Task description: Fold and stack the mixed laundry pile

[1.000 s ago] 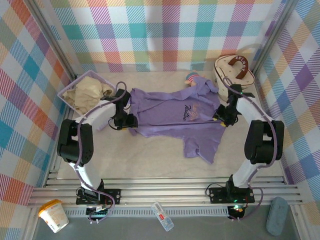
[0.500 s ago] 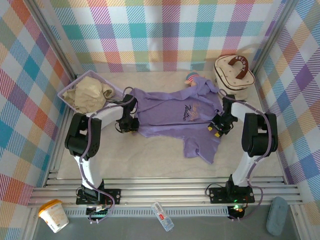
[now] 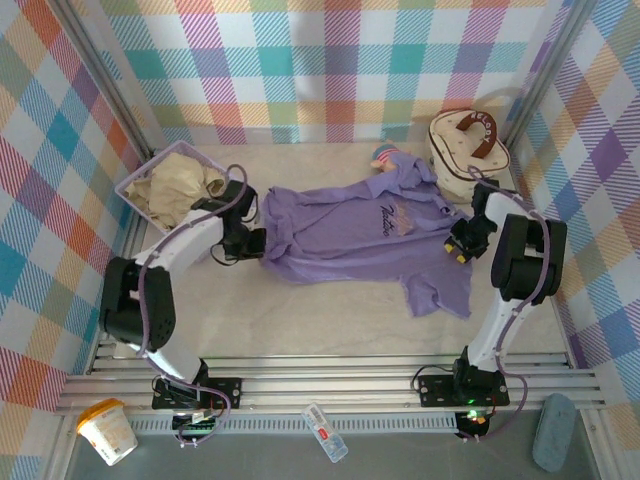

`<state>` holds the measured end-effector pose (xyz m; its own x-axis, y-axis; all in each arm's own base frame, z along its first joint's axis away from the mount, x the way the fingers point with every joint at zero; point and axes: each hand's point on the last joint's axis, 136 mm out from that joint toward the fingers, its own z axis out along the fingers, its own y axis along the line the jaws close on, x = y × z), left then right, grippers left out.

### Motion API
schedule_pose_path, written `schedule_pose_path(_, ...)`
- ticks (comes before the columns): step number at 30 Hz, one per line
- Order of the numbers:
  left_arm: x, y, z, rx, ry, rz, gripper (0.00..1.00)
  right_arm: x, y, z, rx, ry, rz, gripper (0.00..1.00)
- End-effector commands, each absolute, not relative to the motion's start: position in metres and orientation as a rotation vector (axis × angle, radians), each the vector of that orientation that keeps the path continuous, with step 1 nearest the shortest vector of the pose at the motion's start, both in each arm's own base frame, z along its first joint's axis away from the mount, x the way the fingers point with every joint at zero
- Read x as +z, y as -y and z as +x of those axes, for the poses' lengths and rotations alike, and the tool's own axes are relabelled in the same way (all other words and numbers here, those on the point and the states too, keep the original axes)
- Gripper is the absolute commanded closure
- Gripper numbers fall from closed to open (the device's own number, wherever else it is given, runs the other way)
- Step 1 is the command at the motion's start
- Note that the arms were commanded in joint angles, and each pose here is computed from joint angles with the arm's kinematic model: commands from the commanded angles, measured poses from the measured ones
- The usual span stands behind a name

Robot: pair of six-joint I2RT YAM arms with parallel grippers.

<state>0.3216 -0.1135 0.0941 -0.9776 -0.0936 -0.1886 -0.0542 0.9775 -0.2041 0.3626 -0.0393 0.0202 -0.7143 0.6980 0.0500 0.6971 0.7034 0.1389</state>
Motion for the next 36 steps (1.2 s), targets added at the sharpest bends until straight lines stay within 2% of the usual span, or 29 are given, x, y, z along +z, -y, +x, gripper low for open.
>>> schedule_pose_path(1,0.066,0.089,0.281,-0.218,-3.079,-0.324,1.0,0.027,0.048,0.362,0.157,-2.941,1.077,0.66)
schedule_pose_path(2,0.061,0.087,0.277,-0.2,-3.094,-0.363,0.98,0.032,0.048,0.363,0.159,-2.931,1.07,0.66)
schedule_pose_path(4,0.057,0.089,0.27,-0.221,-3.113,-0.44,0.81,0.042,0.047,0.362,0.168,-2.903,1.061,0.64)
schedule_pose_path(6,0.066,0.099,0.275,-0.312,-3.072,-0.474,0.52,0.053,0.046,0.359,0.178,-2.876,1.053,0.61)
schedule_pose_path(7,0.076,0.102,0.281,-0.347,-3.031,-0.486,0.43,0.058,0.044,0.356,0.186,-2.87,1.044,0.6)
schedule_pose_path(10,0.11,0.112,0.307,-0.433,-2.895,-0.466,0.33,0.072,0.026,0.346,0.21,-2.876,0.975,0.58)
schedule_pose_path(12,0.126,0.123,0.325,-0.49,-2.835,-0.417,0.34,0.075,0.005,0.337,0.211,-2.906,0.901,0.58)
schedule_pose_path(14,0.13,0.14,0.338,-0.537,-2.816,-0.355,0.39,0.073,-0.017,0.327,0.234,-2.94,0.866,0.59)
schedule_pose_path(18,0.113,0.188,0.345,-0.606,-2.86,-0.231,0.66,0.06,-0.053,0.305,0.298,-2.997,0.859,0.59)
schedule_pose_path(20,0.1,0.206,0.343,-0.586,-2.888,-0.163,0.74,0.052,-0.064,0.295,0.301,-3.026,0.861,0.59)
schedule_pose_path(23,0.073,0.209,0.335,-0.507,-2.946,-0.139,0.76,0.039,-0.069,0.28,0.295,-3.072,0.89,0.58)
schedule_pose_path(27,0.034,0.182,0.315,-0.332,-3.048,-0.194,0.76,0.028,-0.062,0.269,0.228,-3.125,0.902,0.57)
schedule_pose_path(32,0.017,0.153,0.298,-0.186,-3.104,-0.221,0.75,0.047,-0.063,0.261,0.118,-3.144,0.761,0.58)
schedule_pose_path(36,0.018,0.14,0.297,-0.11,-3.098,-0.233,0.75,0.063,-0.08,0.249,0.016,-3.148,0.57,0.68)
